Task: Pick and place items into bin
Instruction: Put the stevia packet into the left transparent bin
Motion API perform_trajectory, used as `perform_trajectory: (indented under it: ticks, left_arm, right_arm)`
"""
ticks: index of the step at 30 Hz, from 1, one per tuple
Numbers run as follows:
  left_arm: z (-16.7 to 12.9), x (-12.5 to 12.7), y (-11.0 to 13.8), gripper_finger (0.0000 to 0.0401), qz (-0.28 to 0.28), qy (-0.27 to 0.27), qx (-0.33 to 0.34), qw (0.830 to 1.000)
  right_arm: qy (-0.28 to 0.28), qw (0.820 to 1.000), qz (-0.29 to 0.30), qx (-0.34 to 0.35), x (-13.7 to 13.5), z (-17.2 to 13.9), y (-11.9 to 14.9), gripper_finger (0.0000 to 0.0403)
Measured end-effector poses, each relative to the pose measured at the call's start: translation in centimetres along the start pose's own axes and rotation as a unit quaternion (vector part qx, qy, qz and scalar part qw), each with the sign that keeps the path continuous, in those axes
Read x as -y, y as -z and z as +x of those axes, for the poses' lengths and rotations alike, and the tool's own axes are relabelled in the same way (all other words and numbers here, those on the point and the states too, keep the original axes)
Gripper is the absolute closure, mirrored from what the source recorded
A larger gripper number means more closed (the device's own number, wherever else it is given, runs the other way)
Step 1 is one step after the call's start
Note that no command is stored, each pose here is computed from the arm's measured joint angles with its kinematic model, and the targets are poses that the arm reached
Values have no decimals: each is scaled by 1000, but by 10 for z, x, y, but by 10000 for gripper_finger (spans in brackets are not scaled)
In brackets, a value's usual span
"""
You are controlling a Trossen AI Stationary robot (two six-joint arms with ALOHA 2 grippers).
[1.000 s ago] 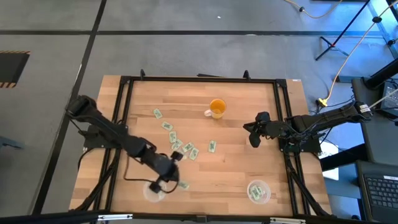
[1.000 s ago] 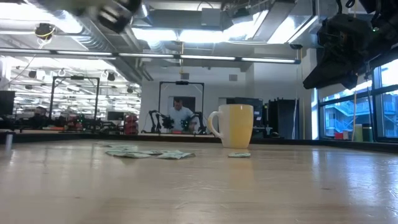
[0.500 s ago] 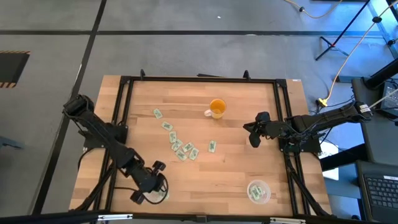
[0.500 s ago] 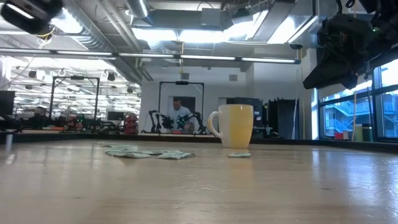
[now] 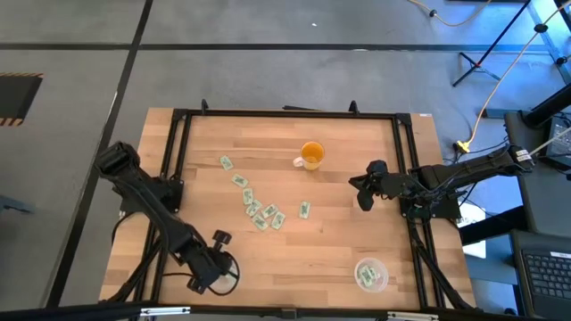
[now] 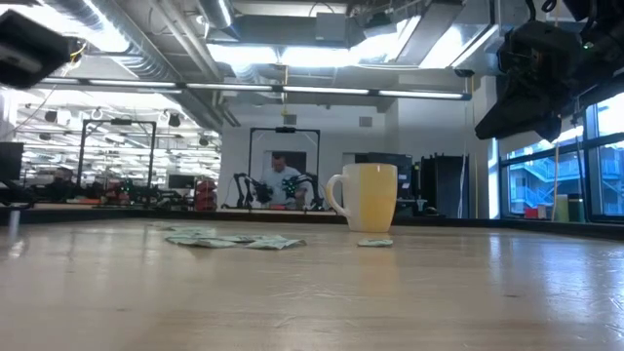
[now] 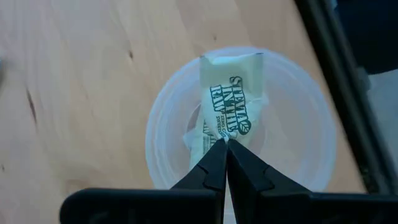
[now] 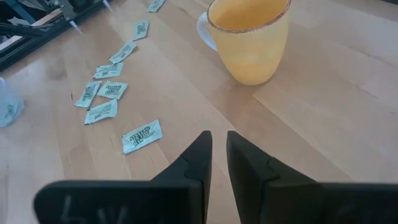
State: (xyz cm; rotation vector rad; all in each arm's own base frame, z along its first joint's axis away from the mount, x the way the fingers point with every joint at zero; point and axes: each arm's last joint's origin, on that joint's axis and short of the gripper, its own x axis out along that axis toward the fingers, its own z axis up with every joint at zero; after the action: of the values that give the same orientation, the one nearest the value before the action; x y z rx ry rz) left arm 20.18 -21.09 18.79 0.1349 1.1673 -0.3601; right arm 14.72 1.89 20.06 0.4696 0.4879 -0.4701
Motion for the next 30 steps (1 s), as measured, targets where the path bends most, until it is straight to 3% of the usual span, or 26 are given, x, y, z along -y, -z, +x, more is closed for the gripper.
perform_trajectory:
  ticks: [11, 30]
  left_arm:
    - [15, -1, 2, 394, -12, -4, -31, 999]
    - [-15, -10, -5, 322, -58, 21, 13, 998]
  right_arm:
    - [0, 1000, 0, 0, 0, 0, 0, 350]
    - [0, 1000, 0, 0, 0, 0, 0, 350]
